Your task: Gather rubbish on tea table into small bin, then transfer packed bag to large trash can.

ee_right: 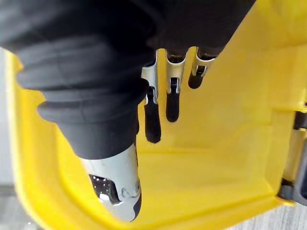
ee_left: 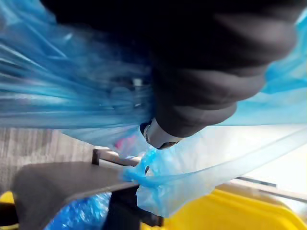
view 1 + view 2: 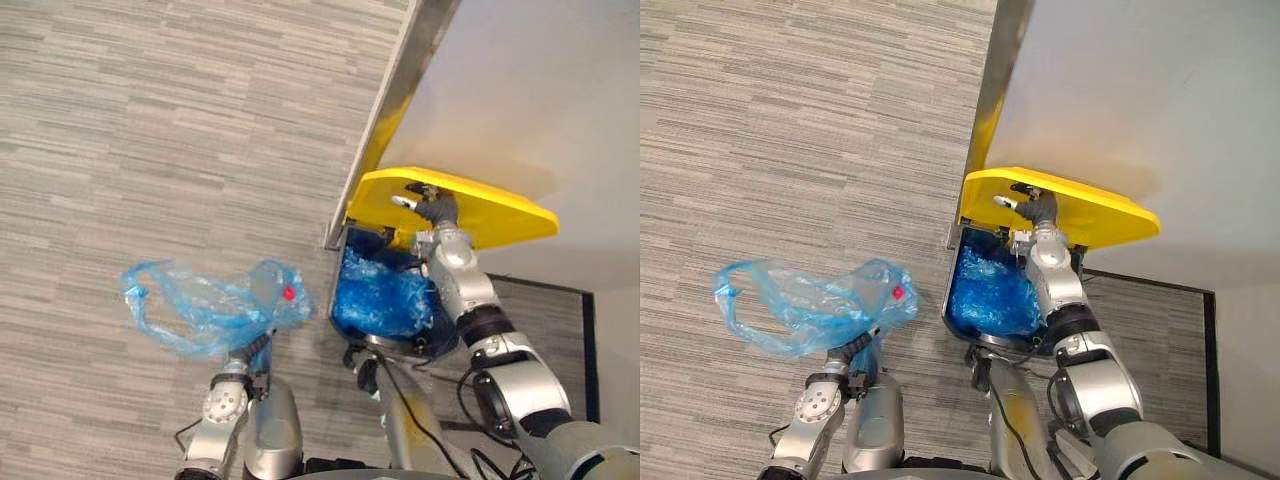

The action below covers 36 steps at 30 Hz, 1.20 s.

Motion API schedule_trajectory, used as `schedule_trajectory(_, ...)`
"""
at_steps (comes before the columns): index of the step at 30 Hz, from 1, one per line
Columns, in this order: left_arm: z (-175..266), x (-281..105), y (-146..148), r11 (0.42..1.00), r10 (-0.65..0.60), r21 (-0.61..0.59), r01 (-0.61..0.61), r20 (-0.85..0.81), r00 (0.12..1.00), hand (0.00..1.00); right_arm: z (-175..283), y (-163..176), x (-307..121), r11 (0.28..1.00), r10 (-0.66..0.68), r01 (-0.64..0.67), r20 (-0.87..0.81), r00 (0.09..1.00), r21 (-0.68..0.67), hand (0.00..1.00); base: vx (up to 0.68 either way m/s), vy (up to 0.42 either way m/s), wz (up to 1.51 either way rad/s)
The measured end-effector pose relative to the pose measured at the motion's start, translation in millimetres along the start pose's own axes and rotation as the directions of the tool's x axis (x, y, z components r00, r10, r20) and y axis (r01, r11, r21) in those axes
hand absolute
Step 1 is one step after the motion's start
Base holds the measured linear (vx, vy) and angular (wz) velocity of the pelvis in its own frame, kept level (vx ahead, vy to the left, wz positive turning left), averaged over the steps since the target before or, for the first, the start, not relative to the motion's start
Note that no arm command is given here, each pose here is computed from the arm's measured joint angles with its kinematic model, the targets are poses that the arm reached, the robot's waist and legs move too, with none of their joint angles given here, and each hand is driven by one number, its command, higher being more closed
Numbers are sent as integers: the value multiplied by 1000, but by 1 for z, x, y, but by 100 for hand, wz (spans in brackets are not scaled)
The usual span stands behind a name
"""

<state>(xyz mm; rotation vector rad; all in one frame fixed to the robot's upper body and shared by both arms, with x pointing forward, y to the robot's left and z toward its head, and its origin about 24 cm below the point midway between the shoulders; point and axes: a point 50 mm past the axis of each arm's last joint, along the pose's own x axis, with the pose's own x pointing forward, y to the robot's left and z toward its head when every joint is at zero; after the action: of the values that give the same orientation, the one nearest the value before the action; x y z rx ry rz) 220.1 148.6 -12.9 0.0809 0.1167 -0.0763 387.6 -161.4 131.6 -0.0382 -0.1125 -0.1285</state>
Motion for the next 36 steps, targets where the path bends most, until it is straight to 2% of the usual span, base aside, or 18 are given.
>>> schedule_trajectory(3,32,13,-18,994,-113,21,111,136,984,100,-2,1,3,999,5,-6,-17,1000,-46,0,-83,17,1)
schedule_trajectory(7,72,32,-37,980,-200,46,195,293,935,100,1,2,5,996,26,-27,-19,1000,-84,0,-72,47,-12)
schedule_trajectory(12,115,52,-48,971,-239,91,221,425,873,100,10,4,9,992,45,-45,2,999,-115,0,-83,101,-39)
schedule_trajectory(16,150,66,-52,973,-231,119,198,521,821,100,37,5,18,983,76,-62,74,994,-175,0,-104,114,-30)
schedule_trajectory(19,159,84,-55,971,-236,158,180,512,826,100,50,7,21,979,98,-76,106,990,-191,0,-99,85,-11)
schedule_trajectory(24,140,120,-57,950,-234,279,140,339,911,100,77,17,27,975,123,-85,180,976,-207,0,-53,56,-6)
schedule_trajectory(29,130,138,-57,925,-210,362,120,220,953,100,94,19,26,979,104,-56,244,964,-193,0,-1,17,-5)
schedule_trajectory(36,148,150,-52,920,-183,383,84,231,956,100,104,24,26,984,88,-40,283,955,-171,0,27,30,-18)
